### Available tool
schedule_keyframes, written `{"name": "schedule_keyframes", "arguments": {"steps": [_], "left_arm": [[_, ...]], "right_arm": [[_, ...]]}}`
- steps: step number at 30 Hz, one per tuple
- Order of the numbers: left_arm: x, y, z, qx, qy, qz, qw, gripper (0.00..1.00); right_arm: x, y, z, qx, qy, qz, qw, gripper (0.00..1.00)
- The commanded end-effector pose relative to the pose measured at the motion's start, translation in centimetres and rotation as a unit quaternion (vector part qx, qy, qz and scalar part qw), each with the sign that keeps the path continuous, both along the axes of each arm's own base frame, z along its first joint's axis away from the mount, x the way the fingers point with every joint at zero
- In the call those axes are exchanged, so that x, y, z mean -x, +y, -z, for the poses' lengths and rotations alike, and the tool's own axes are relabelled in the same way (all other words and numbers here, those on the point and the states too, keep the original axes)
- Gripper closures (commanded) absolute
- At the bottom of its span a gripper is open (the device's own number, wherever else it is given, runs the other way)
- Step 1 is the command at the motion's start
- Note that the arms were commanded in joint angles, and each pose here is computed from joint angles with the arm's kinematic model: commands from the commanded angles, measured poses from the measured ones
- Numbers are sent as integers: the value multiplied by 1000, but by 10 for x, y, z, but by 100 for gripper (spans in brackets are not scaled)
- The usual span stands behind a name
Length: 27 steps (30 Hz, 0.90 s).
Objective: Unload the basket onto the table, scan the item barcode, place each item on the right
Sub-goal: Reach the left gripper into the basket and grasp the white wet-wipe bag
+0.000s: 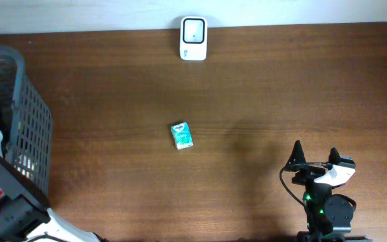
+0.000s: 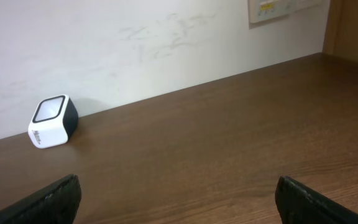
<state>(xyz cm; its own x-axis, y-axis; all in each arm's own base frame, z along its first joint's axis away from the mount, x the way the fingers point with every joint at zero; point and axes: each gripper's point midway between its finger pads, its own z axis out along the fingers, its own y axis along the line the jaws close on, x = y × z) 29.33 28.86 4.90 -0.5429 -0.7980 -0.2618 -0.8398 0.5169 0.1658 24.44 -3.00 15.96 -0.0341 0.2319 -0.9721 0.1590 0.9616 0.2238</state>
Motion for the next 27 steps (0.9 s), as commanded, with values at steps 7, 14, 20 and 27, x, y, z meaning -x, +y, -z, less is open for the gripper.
{"name": "schedule_keyframes", "arguments": {"steps": [7, 14, 20, 27], "left_arm": [[-9, -7, -15, 35, -12, 4, 999, 100], [-45, -4, -154, -3, -144, 28, 989, 100], [-36, -15, -255, -68, -227, 40, 971, 100], [-34, -34, -264, -41, -250, 57, 966, 100]], "right_arm": [[0, 1, 3, 2, 3, -3, 1000, 1], [0, 1, 3, 2, 3, -3, 1000, 1], [0, 1, 3, 2, 3, -3, 1000, 1], [0, 1, 3, 2, 3, -3, 1000, 2]]}}
